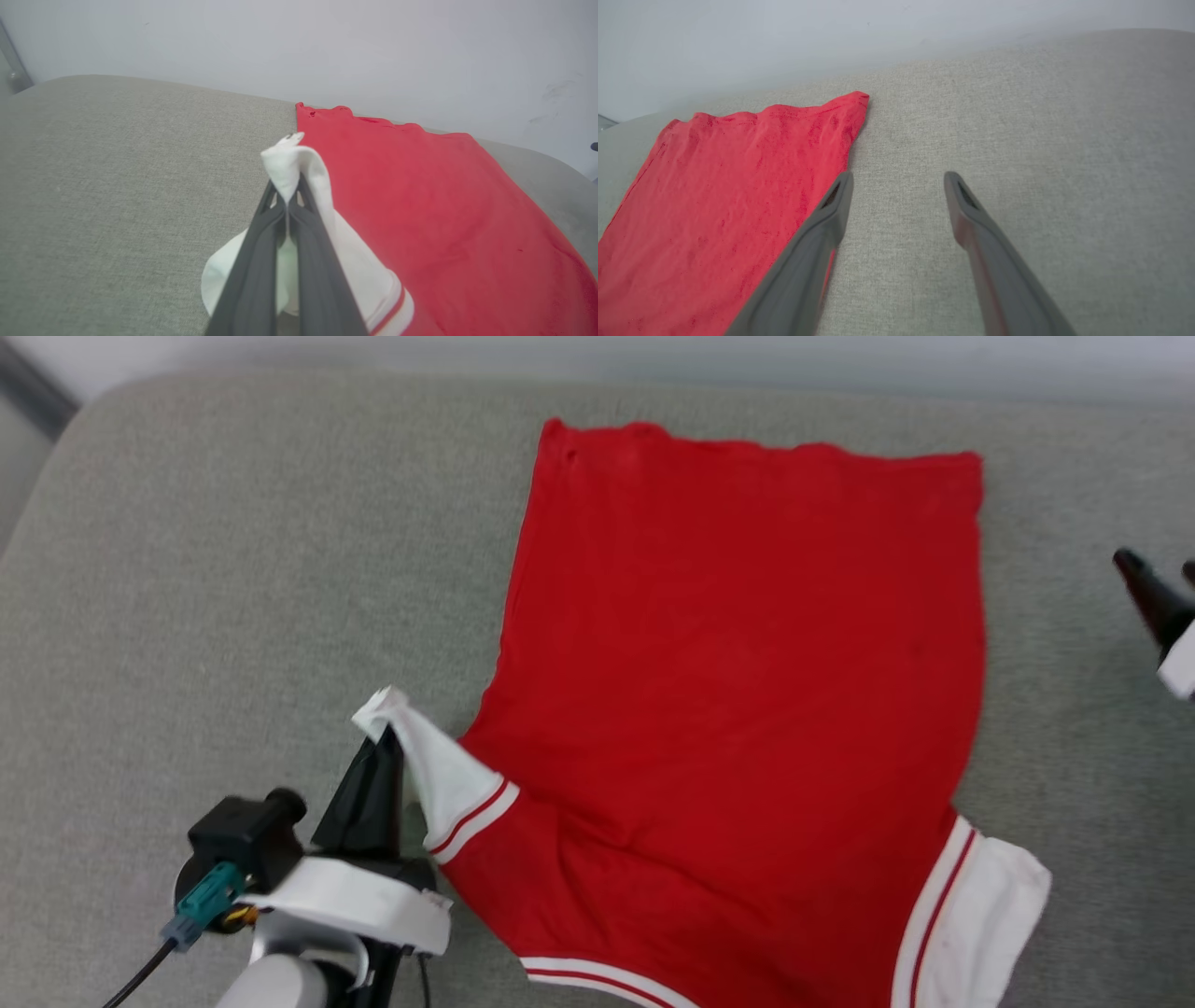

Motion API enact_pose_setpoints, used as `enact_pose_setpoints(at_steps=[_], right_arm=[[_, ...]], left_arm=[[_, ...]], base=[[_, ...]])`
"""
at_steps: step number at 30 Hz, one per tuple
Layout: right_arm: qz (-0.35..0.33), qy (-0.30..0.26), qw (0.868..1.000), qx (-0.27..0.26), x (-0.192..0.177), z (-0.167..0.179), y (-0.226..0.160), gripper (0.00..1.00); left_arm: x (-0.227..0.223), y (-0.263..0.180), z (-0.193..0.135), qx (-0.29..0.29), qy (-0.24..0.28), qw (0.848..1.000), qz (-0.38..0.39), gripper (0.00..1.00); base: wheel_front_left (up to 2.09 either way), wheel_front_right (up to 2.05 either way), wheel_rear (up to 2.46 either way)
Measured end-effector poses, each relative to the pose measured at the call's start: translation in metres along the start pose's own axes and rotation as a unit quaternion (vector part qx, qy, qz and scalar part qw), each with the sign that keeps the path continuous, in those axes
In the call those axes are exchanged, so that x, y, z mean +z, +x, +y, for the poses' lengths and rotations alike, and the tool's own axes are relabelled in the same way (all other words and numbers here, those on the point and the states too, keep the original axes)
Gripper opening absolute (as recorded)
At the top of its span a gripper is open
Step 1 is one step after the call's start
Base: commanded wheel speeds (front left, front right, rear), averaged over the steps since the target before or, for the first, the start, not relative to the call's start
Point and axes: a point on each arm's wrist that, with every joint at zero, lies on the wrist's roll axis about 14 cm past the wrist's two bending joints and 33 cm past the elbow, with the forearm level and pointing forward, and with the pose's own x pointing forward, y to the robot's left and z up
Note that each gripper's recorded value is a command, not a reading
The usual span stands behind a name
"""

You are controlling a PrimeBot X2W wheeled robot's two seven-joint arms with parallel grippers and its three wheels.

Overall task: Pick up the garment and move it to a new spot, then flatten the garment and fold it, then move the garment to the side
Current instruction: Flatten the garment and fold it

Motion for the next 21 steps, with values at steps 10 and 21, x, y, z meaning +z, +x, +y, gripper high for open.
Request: enact_pose_setpoints(at_steps=[10, 21], right_arm=[[0.135, -0.030, 0.990, 0.027, 0.008, 0.033, 0.098, 1.00], [0.234, -0.017, 0.971, 0.053, -0.048, 0.067, 0.163, 1.00]], left_arm=[[-0.022, 0.031, 0.002, -0.002, -0.010, 1.000, 0.009, 0.00], [-0.054, 0.031, 0.029, 0.042, -0.011, 0.998, 0.043, 0.00]], base=[[0.00, 0.00, 0.00], [0.00, 0.00, 0.00]])
